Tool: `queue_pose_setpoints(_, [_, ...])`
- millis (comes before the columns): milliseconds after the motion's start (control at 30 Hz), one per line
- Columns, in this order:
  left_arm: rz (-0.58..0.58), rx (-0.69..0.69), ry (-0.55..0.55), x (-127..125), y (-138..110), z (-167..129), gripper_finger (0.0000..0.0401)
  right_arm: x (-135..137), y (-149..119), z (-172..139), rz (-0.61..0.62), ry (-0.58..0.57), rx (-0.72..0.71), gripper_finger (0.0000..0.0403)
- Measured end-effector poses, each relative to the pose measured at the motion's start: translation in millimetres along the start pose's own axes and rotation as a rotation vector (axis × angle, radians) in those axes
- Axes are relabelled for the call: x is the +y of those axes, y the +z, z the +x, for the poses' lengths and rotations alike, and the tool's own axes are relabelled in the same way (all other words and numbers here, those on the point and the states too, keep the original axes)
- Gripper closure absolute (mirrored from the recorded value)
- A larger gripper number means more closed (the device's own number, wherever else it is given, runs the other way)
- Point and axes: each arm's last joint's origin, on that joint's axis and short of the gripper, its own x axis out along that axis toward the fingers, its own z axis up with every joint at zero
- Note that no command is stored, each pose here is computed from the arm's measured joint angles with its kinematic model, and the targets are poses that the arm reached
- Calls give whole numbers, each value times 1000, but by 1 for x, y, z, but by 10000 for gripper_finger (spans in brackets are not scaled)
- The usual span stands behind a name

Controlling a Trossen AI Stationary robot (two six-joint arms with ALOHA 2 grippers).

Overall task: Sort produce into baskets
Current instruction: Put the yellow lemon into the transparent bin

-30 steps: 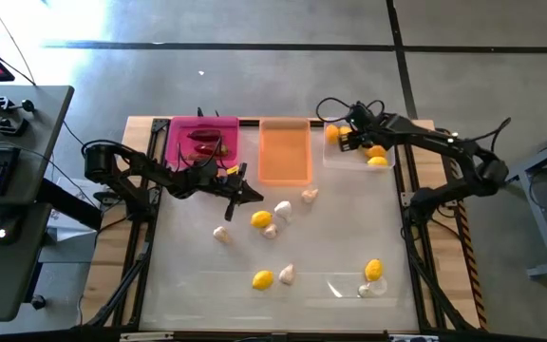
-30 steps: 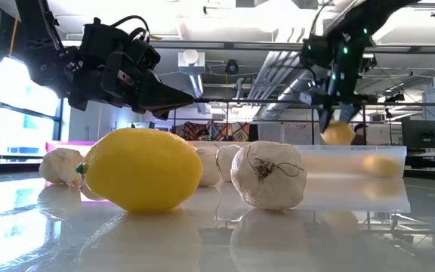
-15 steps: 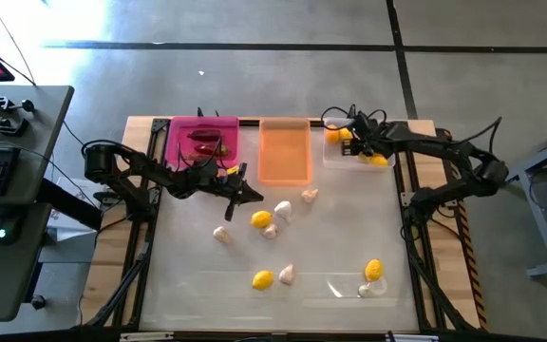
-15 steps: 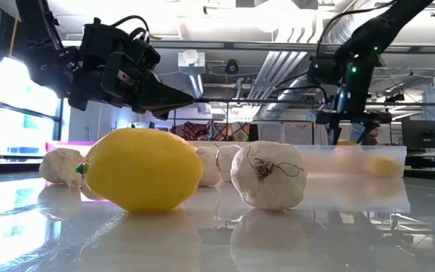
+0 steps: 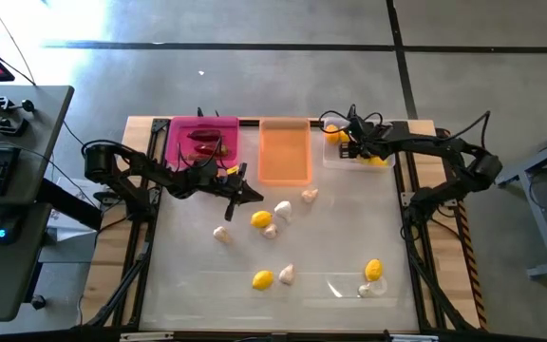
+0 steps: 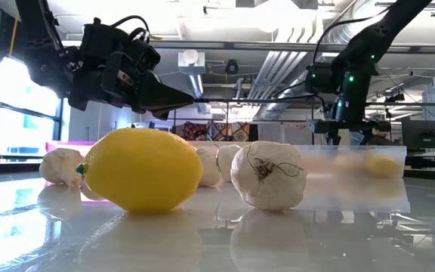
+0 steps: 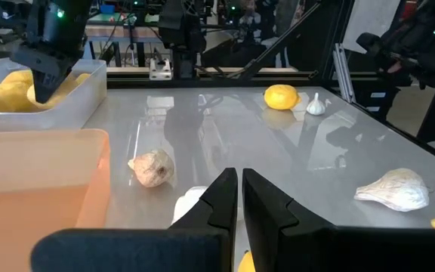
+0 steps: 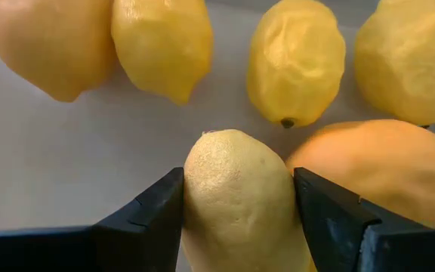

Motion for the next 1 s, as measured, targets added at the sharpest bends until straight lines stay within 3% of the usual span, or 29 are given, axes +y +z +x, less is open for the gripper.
queue_pose_setpoints(333, [-58, 1, 0, 0, 0, 0, 391, 6, 12, -10, -120, 2, -15, 113])
queue_pose_setpoints(500, [-31, 2, 0, 0, 0, 0, 391, 18, 24, -37, -220, 4, -6, 118])
queue_pose_setpoints(700, [-17, 9, 10, 2, -1, -1, 391, 48, 15, -80, -435, 18, -36, 201])
queue_pose_setpoints(867, [6, 26, 15, 4, -3, -2, 392, 78, -21, -105, -593, 92, -94, 302])
queue_pose_setpoints(1000, [34, 79, -3, 1, -6, -2, 392, 102, -54, -113, -663, 228, -215, 368])
